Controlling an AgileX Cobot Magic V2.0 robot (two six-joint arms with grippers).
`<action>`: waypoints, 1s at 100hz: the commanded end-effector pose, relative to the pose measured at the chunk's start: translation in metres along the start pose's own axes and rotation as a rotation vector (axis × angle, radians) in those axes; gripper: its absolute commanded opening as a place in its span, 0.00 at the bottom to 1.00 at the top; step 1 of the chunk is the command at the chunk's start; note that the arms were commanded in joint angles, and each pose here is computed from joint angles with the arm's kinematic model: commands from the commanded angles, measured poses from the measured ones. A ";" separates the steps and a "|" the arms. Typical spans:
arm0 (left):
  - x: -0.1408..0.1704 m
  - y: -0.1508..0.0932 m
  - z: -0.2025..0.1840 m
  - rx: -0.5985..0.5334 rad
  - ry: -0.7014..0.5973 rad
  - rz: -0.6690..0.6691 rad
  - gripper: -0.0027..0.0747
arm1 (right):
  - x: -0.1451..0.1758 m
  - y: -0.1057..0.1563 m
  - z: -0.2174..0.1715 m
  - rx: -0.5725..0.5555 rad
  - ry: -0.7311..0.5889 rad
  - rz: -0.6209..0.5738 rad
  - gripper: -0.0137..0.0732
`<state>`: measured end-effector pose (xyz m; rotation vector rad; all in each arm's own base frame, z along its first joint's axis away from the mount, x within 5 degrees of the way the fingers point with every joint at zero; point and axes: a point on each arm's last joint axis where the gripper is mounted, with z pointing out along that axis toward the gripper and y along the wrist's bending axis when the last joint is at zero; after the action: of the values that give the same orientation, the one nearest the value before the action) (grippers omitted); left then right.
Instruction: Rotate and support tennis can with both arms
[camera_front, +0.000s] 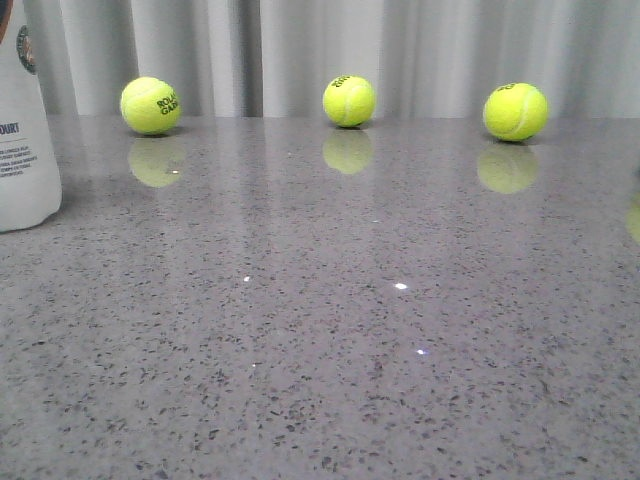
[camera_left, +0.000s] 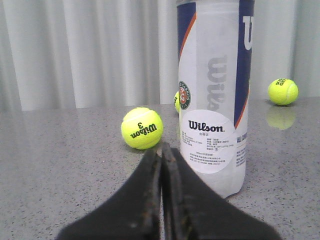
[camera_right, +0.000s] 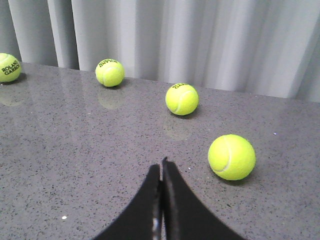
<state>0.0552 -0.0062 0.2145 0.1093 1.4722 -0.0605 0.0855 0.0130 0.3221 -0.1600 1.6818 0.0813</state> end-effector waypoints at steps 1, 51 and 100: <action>0.005 -0.001 -0.002 0.001 -0.083 -0.006 0.01 | -0.015 -0.002 -0.002 0.018 -0.100 0.004 0.08; 0.005 -0.001 -0.002 0.001 -0.083 -0.006 0.01 | -0.015 -0.002 -0.002 0.018 -0.100 0.004 0.08; 0.005 -0.001 -0.002 0.001 -0.083 -0.006 0.01 | -0.012 -0.002 -0.012 0.032 -0.144 -0.031 0.08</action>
<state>0.0552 -0.0062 0.2145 0.1093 1.4722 -0.0605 0.0816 0.0121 0.3224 -0.1686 1.6644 0.0650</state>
